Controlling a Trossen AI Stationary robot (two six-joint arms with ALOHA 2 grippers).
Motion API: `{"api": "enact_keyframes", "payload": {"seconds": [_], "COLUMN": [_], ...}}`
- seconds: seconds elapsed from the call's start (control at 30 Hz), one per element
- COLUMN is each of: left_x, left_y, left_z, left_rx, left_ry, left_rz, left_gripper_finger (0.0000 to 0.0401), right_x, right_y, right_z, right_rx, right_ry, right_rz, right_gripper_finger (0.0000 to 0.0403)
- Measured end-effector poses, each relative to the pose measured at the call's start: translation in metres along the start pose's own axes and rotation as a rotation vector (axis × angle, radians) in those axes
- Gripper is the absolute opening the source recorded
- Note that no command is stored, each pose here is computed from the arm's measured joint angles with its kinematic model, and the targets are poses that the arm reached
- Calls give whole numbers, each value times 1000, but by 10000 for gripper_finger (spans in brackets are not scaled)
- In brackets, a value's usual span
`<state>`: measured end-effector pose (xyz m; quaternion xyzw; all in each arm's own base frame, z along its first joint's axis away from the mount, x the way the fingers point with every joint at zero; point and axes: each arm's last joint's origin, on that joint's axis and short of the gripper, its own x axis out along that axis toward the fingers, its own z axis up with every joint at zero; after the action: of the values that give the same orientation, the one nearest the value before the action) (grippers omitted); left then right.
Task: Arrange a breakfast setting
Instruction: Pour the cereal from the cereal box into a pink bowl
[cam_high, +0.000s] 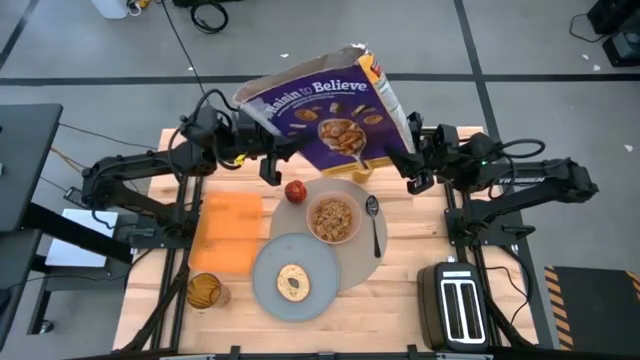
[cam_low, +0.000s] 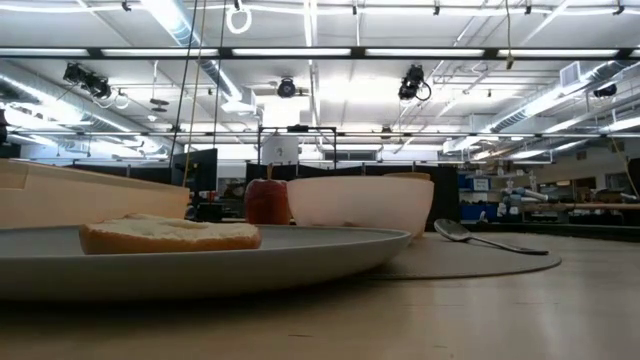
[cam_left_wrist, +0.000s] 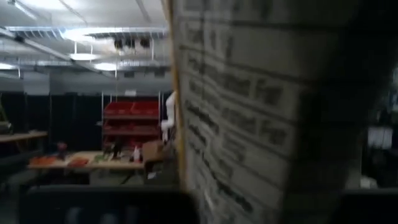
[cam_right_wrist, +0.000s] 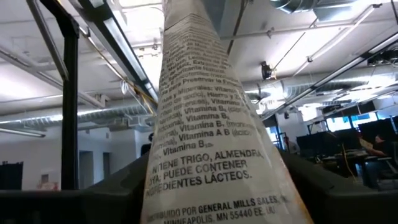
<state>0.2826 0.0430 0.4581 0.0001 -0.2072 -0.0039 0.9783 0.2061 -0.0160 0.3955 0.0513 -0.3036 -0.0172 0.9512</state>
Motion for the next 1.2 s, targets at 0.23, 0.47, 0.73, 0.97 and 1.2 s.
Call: {"api": "enact_keyframes", "payload": {"seconds": [0.23,0.47,0.73,0.97,1.2], "left_x": [-7,-48,-102,-129,-172], "left_y": [0,5,7,13,32], "left_z": [20,38,41,-17,-88], "left_rx": [29,62,135,133,104], "left_ry": [105,354,653,636,727], "left_rz": [7,145,445,470,588], "left_gripper_finger": [12,11,12,12,12], "right_x": [-11,-29,-35,-20,8], "right_y": [1,2,10,25,49], "right_z": [11,21,17,-2,-15], "right_rx": [-2,-35,-44,-15,0], "right_ry": [62,178,250,233,239], "right_rz": [-11,-51,-111,-146,-197], "right_gripper_finger": [317,364,363,362,361]}}
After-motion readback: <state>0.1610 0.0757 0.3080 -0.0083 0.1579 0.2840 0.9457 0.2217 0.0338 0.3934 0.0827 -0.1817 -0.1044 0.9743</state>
